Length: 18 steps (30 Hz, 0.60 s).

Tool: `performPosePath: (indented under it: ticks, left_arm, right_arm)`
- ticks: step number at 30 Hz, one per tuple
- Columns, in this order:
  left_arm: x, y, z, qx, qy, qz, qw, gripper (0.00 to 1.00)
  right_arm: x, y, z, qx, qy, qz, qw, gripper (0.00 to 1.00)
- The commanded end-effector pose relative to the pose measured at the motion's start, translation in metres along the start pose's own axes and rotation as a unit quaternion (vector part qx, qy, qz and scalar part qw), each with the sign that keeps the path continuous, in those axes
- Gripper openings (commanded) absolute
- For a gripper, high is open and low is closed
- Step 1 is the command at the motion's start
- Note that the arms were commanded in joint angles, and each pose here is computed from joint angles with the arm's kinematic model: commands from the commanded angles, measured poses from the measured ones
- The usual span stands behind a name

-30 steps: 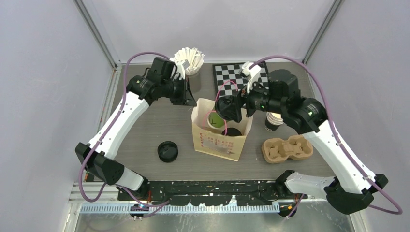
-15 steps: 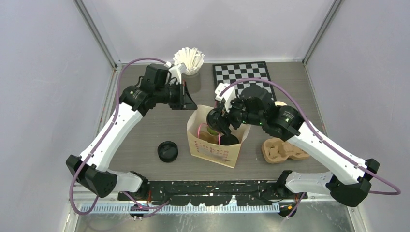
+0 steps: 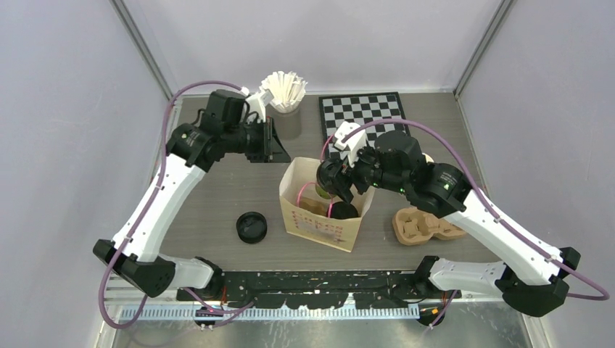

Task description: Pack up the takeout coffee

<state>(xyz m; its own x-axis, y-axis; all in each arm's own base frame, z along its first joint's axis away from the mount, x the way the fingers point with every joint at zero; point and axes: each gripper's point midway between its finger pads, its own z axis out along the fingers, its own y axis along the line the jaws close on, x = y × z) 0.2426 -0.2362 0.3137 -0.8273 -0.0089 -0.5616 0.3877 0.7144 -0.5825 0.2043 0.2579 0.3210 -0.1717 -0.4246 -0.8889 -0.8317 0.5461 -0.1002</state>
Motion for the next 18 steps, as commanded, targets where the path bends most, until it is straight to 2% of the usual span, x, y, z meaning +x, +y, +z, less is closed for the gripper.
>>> performPosePath:
  ticks: [1, 8, 14, 18]
  left_arm:
    - [0.0, -0.024, -0.034, 0.013, 0.007, -0.005, 1.0, 0.13]
    - [0.019, -0.05, -0.046, 0.062, 0.063, -0.047, 0.995, 0.18]
    - [0.032, -0.072, -0.036, 0.114, 0.098, -0.062, 0.987, 0.3]
    - [0.04, -0.077, -0.026, 0.14, 0.114, -0.075, 0.981, 0.34]
  right_arm:
    - [-0.009, -0.002, -0.011, 0.012, -0.026, 0.015, 0.999, 0.77]
    - [-0.008, -0.002, -0.007, 0.012, -0.024, 0.018, 0.999, 0.77]
    - [-0.007, -0.002, -0.007, 0.013, -0.024, 0.018, 0.999, 0.77]
    - [-0.005, -0.001, -0.007, 0.012, -0.023, 0.015, 1.0, 0.77]
